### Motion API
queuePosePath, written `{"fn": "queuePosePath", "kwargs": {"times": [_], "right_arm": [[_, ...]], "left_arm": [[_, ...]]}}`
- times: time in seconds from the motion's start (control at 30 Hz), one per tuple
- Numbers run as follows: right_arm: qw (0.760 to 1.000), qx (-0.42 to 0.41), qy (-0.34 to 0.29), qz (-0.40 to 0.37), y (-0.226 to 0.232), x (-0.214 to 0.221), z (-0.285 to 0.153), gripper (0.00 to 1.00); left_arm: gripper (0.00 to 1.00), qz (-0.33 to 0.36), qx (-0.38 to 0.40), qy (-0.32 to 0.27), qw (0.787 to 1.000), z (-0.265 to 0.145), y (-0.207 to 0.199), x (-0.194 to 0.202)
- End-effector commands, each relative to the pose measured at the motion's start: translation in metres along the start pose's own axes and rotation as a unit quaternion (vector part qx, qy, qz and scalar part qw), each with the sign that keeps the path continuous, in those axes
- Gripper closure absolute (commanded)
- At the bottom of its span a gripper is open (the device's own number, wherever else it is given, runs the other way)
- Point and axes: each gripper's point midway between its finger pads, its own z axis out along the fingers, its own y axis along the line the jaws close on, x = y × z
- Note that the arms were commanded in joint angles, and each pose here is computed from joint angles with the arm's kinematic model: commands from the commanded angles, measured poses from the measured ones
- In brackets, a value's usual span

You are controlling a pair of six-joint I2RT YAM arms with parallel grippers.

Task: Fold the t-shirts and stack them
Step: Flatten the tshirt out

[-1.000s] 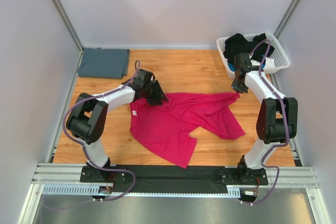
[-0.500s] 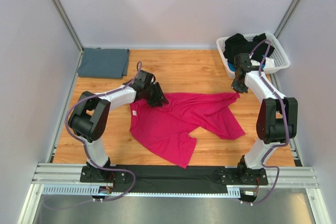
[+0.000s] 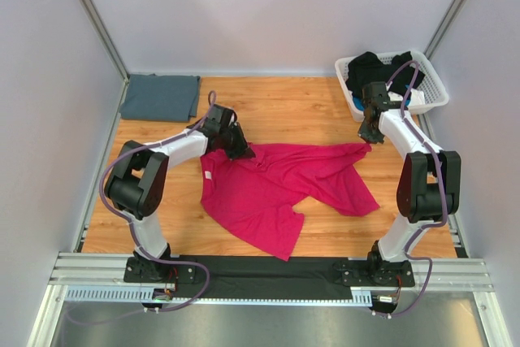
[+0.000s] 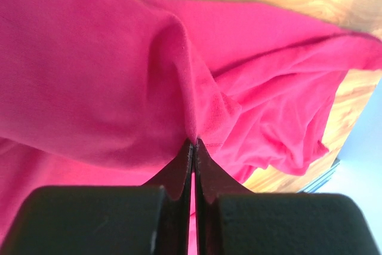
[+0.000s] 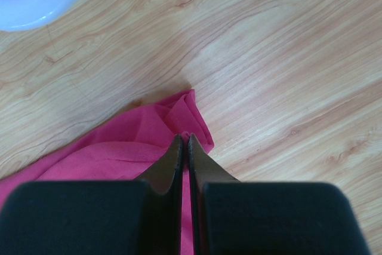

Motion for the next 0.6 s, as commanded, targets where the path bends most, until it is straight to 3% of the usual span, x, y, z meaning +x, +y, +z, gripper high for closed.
{"fn": "queuePosePath", "kwargs": {"times": [0.0, 0.13, 0.33, 0.43, 0.57], "right_arm": [[0.999, -0.005, -0.05, 0.011, 0.0, -0.035, -0.02, 1.0], [0.995, -0.029, -0.094, 0.022, 0.007, -0.071, -0.048, 0.99], [0.972, -0.101, -0.21, 0.037, 0.017, -0.148, -0.128, 1.0], [0.95, -0.146, -0.274, 0.037, 0.02, -0.179, -0.182, 1.0], [0.914, -0.204, -0.35, 0.032, 0.014, -0.201, -0.257, 1.0]], "left_arm": [[1.0, 0.029, 0.057, -0.081, 0.995, -0.042, -0.045, -0.059], [1.0, 0.08, 0.075, -0.167, 0.98, -0.101, -0.086, -0.119], [1.0, 0.115, 0.094, -0.281, 0.948, -0.194, -0.127, -0.189], [1.0, 0.157, 0.104, -0.354, 0.916, -0.264, -0.159, -0.216], [1.0, 0.231, 0.093, -0.41, 0.877, -0.326, -0.186, -0.224]]}}
